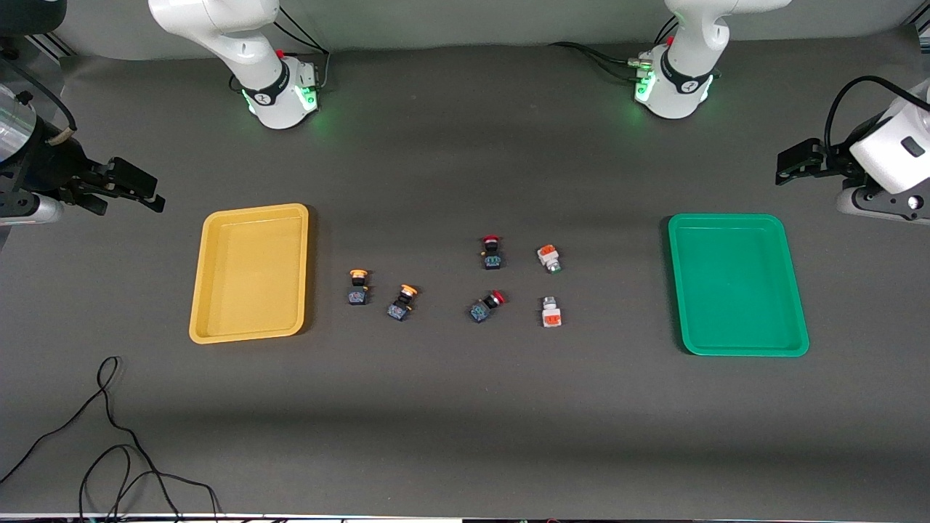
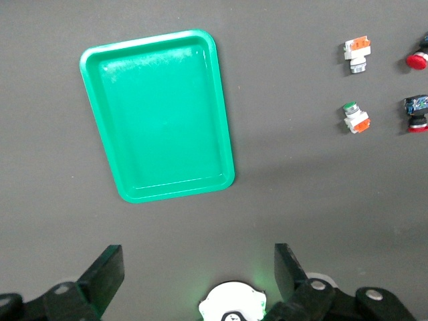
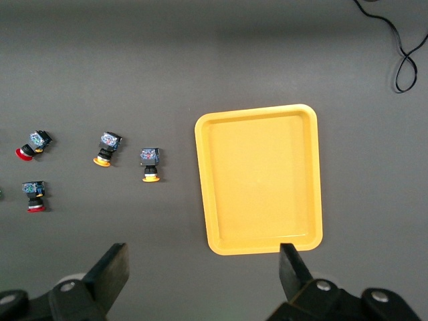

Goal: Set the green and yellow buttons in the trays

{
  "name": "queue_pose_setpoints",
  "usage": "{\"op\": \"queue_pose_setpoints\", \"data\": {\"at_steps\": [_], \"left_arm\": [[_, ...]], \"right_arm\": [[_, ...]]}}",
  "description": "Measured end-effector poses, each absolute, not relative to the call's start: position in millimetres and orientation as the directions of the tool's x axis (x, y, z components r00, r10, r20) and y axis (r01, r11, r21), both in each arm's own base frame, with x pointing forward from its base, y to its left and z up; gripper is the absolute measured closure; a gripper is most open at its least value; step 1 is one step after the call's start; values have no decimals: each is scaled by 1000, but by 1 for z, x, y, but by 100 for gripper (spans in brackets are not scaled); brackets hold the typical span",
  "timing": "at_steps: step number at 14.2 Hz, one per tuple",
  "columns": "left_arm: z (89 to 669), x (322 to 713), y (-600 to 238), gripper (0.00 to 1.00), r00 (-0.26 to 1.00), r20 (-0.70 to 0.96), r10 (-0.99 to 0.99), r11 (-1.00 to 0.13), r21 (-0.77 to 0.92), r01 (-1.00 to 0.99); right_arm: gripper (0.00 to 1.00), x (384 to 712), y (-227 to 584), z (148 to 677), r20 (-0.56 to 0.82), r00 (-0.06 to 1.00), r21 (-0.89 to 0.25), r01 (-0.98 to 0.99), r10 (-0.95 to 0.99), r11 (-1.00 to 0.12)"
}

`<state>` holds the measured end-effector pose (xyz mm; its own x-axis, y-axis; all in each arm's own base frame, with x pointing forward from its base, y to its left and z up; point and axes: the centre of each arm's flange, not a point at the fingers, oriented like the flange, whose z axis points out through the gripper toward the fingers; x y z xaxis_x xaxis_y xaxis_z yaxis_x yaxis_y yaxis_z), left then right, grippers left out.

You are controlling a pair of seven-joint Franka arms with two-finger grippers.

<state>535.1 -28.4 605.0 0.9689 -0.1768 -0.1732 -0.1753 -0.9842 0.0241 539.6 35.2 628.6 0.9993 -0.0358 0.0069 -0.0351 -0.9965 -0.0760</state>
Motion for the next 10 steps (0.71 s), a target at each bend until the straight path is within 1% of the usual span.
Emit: {"op": "queue_pose_setpoints", "data": {"at_steps": [10], "left_arm": [[605, 535, -27, 0, 967, -175, -184, -983, 19, -183]], "right_arm": [[0, 537, 35, 627, -18, 999, -73, -40, -39, -997]]}}
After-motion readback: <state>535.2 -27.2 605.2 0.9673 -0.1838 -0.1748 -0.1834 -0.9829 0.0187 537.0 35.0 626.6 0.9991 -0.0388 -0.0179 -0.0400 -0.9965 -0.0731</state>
